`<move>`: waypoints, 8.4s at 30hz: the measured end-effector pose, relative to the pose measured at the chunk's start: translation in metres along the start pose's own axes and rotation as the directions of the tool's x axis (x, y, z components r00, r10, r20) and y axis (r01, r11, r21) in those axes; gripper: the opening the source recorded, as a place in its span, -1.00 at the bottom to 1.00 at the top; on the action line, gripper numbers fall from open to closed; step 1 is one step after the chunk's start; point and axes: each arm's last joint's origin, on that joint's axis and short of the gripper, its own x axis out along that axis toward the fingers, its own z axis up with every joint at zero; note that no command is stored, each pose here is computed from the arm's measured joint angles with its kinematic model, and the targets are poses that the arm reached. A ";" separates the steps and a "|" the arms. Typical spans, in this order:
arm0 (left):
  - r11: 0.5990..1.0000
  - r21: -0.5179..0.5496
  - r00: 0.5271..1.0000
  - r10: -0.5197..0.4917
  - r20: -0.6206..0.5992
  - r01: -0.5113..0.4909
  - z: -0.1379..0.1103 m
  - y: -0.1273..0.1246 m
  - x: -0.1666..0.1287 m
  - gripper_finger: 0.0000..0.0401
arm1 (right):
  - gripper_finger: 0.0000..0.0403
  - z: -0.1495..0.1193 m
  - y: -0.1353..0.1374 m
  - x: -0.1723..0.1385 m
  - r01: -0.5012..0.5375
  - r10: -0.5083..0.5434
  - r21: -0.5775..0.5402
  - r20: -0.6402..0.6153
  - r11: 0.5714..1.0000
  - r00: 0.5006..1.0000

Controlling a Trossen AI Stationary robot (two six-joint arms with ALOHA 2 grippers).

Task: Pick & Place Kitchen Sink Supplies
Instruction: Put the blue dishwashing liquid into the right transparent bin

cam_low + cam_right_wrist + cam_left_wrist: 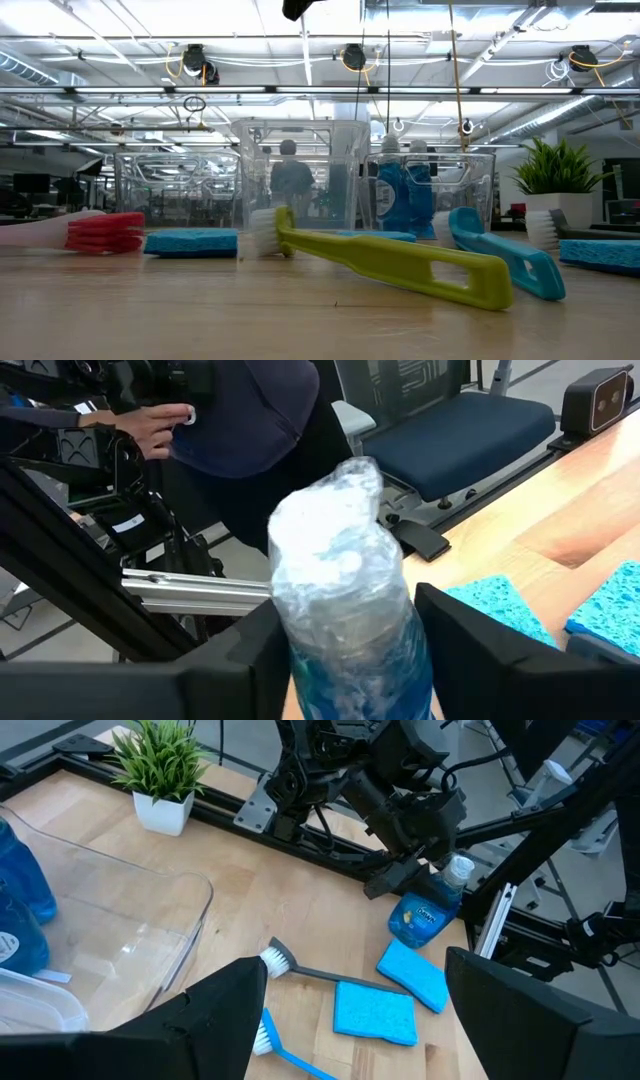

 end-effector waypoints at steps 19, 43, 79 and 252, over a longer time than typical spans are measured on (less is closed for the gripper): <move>1.000 0.000 1.000 0.000 0.000 0.000 0.000 0.000 0.000 0.52 | -0.19 0.010 0.003 -0.001 -0.033 0.031 0.013 0.107 0.999 0.994; 0.994 0.104 1.000 0.029 0.003 -0.030 0.001 0.005 0.001 0.52 | -0.19 0.079 0.012 -0.022 0.068 -0.015 -0.124 0.388 0.990 0.921; 0.967 0.230 0.987 0.136 -0.088 -0.113 0.013 0.030 -0.036 0.52 | -0.20 0.161 -0.003 -0.076 0.975 -0.893 0.198 0.450 0.100 0.000; 0.963 0.250 0.970 0.033 0.242 -0.096 -0.102 0.100 -0.202 0.52 | -0.89 0.130 -0.060 -0.114 0.922 -0.948 0.381 0.312 0.064 -0.063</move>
